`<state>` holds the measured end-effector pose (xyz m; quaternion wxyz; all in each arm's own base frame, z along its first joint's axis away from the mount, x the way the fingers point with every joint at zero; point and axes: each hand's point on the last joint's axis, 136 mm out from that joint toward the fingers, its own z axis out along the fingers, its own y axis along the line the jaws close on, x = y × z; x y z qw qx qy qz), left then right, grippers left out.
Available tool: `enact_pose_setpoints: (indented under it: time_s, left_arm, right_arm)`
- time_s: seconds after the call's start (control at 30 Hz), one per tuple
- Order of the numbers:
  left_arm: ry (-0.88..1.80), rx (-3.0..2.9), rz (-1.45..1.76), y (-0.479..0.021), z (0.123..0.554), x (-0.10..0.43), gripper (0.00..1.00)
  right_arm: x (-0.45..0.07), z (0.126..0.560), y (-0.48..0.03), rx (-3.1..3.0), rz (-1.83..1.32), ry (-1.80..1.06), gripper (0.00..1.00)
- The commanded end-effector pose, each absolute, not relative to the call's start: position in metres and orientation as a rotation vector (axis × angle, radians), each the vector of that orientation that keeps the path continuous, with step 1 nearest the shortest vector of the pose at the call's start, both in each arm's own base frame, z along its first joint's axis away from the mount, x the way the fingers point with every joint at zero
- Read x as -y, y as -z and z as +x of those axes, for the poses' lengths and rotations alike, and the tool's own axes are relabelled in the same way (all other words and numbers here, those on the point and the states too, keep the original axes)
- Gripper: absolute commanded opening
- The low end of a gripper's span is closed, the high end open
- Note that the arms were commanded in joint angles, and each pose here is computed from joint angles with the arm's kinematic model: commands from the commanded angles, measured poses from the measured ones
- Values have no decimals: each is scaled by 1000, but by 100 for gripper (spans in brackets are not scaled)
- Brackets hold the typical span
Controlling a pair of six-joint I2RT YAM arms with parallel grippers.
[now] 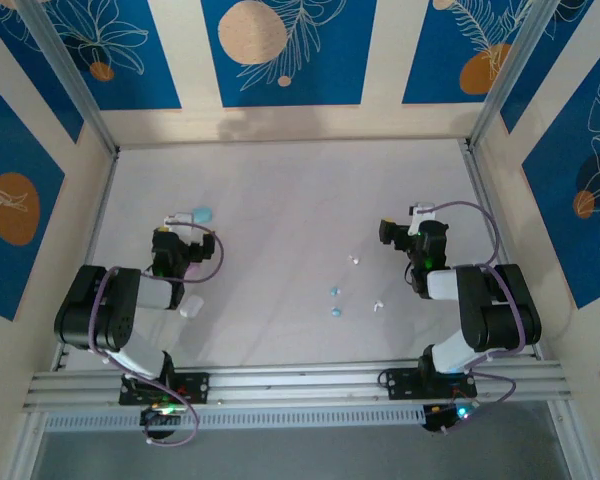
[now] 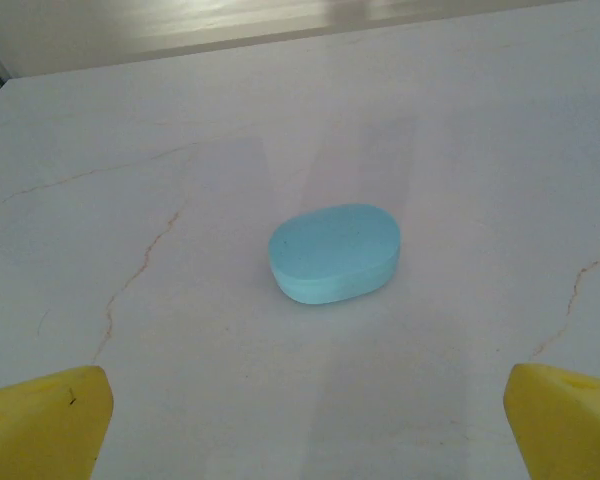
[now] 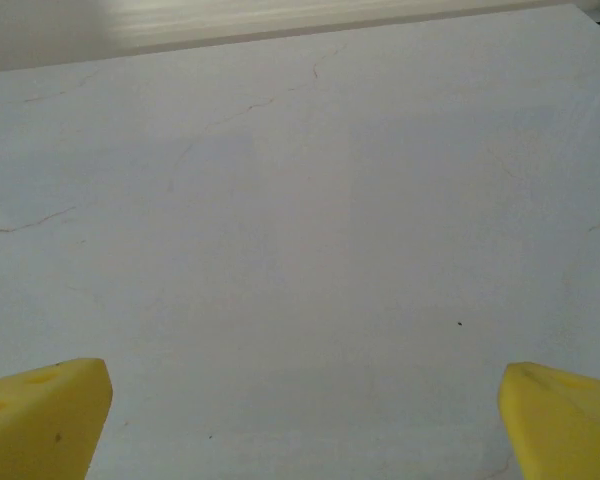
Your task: Insert wireless bluetooth earbuds into charging case
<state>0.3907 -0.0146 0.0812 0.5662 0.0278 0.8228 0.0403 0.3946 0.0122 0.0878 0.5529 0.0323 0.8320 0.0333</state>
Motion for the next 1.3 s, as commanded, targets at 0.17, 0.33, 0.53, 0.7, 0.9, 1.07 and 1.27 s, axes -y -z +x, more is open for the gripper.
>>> enact_pose_setpoints:
  time_s: [0.17, 0.33, 0.53, 0.7, 0.9, 1.07, 1.27]
  left_arm:
    - [-87, -1905, 76, -92, 396, 15, 100]
    - [-84, -1909, 76, -92, 397, 15, 100]
    - [-86, -1909, 75, -91, 397, 15, 100]
    - [-89, -1898, 72, -93, 396, 14, 100]
    - [-134, -1815, -22, -107, 381, -1, 100]
    - [-147, -1801, -50, -122, 373, -5, 100]
    - [-188, -1861, -169, -159, 370, -21, 100]
  right_arm:
    - [-8, 396, -94, -1935, 97, -61, 99]
    - [-8, 397, -95, -1933, 98, -63, 99]
    - [-8, 397, -94, -1934, 99, -62, 99]
    - [-8, 396, -94, -1930, 96, -62, 99]
    - [-15, 396, -98, -1930, 55, -70, 99]
    - [-17, 391, -108, -1911, 46, -63, 99]
    - [-10, 379, -129, -2096, 227, -146, 99]
